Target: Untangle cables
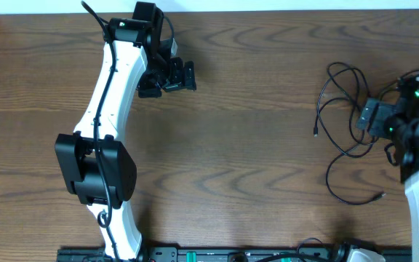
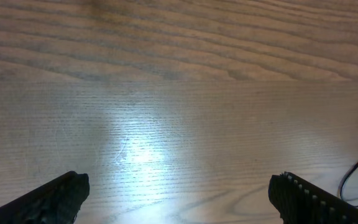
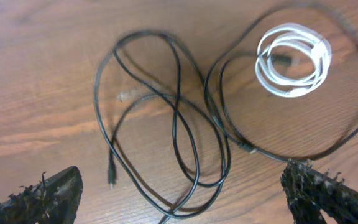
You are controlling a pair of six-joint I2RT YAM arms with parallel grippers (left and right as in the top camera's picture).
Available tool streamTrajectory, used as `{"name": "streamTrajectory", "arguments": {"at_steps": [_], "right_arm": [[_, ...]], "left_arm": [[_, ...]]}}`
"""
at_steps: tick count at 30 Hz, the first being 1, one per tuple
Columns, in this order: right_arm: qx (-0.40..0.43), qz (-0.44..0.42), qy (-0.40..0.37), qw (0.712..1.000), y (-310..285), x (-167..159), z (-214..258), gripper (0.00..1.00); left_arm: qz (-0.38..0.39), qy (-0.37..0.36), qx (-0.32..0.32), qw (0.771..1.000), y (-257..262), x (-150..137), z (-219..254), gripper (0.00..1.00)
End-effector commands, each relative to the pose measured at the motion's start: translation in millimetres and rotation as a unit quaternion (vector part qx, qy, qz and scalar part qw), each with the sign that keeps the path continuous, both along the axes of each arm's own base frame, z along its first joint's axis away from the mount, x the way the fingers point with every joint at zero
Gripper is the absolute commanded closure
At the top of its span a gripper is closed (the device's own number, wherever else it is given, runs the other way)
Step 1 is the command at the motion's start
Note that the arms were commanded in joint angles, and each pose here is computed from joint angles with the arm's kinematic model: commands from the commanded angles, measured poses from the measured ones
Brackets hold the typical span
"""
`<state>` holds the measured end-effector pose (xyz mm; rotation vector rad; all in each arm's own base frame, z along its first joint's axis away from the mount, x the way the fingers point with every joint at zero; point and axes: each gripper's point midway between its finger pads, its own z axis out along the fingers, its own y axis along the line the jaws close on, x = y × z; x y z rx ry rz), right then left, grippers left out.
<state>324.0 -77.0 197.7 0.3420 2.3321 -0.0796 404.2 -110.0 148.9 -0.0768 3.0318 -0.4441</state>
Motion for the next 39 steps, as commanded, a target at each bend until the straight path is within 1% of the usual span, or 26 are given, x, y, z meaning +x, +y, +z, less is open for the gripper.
{"name": "streamTrajectory", "arguments": {"at_steps": [1,7,12,18,22,26,29,32,35,39], "right_arm": [[-0.014,0.001,-0.049,0.999,2.8,-10.1,31.9,0.01],[-0.034,0.012,-0.14,0.989,15.9,-34.7,86.1,0.01],[-0.036,0.07,-0.205,0.976,52.8,-53.7,120.3,0.01],[-0.024,0.147,-0.268,0.952,94.6,-87.7,149.7,0.01],[-0.019,0.169,-0.29,0.942,102.1,-120.7,156.1,0.01],[-0.019,0.168,-0.292,0.941,97.9,-152.8,148.7,0.01],[-0.018,0.169,-0.273,0.947,95.5,-172.7,132.5,0.01],[-0.016,0.17,-0.234,0.957,93.4,-189.5,108.6,0.01],[-0.012,0.173,-0.163,0.971,91.4,-205.9,74.2,0.01],[-0.011,0.172,-0.16,0.972,91.3,-206.1,73.1,0.01]], "left_arm": [[0.0,-0.004,0.005,1.0,2.2,0.7,2.4,0.02],[0.0,-0.004,0.005,1.0,2.2,0.7,2.4,0.02],[0.0,-0.004,0.005,1.0,2.1,0.6,2.4,0.02],[0.0,-0.004,0.005,1.0,2.2,0.7,2.4,0.02],[0.0,-0.004,0.005,1.0,2.2,0.7,2.4,0.02],[0.0,-0.004,0.005,1.0,2.2,0.7,2.4,0.02],[0.0,-0.004,0.005,1.0,2.2,0.7,2.4,0.02],[0.0,-0.004,0.005,1.0,2.2,0.7,2.4,0.02],[0.0,-0.004,0.005,1.0,2.2,0.7,2.4,0.02],[0.0,-0.004,0.005,1.0,2.2,0.7,2.4,0.02]]}}
